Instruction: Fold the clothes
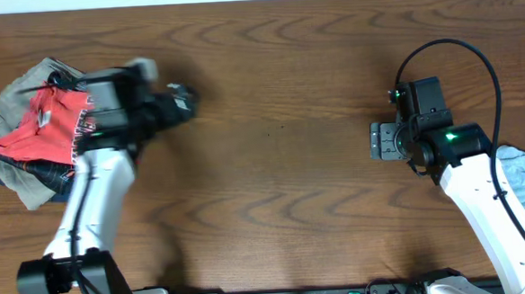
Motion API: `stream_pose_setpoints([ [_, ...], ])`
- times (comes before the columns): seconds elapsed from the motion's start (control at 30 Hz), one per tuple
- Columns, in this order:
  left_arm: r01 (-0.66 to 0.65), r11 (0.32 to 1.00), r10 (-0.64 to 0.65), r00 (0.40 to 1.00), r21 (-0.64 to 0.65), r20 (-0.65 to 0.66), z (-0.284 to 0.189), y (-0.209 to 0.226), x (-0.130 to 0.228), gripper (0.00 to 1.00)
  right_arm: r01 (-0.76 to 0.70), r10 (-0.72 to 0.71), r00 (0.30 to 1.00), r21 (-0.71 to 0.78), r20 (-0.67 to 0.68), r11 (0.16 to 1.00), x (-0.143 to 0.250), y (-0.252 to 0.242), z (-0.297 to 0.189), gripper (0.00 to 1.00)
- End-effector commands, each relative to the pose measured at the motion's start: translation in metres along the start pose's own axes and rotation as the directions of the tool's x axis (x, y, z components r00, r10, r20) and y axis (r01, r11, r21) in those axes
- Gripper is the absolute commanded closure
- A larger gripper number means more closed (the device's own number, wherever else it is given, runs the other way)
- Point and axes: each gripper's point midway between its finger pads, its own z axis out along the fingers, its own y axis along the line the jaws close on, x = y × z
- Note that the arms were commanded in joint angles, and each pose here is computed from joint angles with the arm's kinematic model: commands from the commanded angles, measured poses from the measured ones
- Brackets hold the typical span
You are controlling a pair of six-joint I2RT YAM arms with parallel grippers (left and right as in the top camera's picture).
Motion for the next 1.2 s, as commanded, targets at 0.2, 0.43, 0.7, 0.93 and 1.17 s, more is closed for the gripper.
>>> stream_pose_setpoints([
  [0.2,-0.201,0.975,0.157,0.919,-0.089,-0.361,0.007,-0.028,0.104,0.02,-0.009,-0.003,0.998,-0.165,-0.068,0.986,0.011,0.027,-0.004,0.01],
  [0.43,-0.034,0.970,-0.091,0.867,-0.239,-0.490,-0.037,0.002,0.137,0.02,-0.011,-0.013,0.986,-0.143,-0.164,0.990,0.035,0.022,-0.006,0.01],
  [0.7,0.034,0.948,-0.168,0.897,-0.316,-0.409,-0.100,0.014,0.131,0.02,-0.021,0.002,0.992,-0.154,-0.122,0.988,0.037,0.017,-0.029,0.02],
  [0.93,-0.086,0.917,0.043,0.992,-0.388,-0.120,-0.164,0.006,0.096,0.02,-0.018,0.050,0.986,-0.191,0.162,0.982,0.010,0.008,-0.087,0.01],
  [1.17,-0.155,0.938,0.211,0.965,-0.311,0.154,-0.218,-0.026,0.090,0.02,-0.071,0.122,0.905,-0.138,0.408,0.988,0.010,-0.021,-0.147,0.01],
])
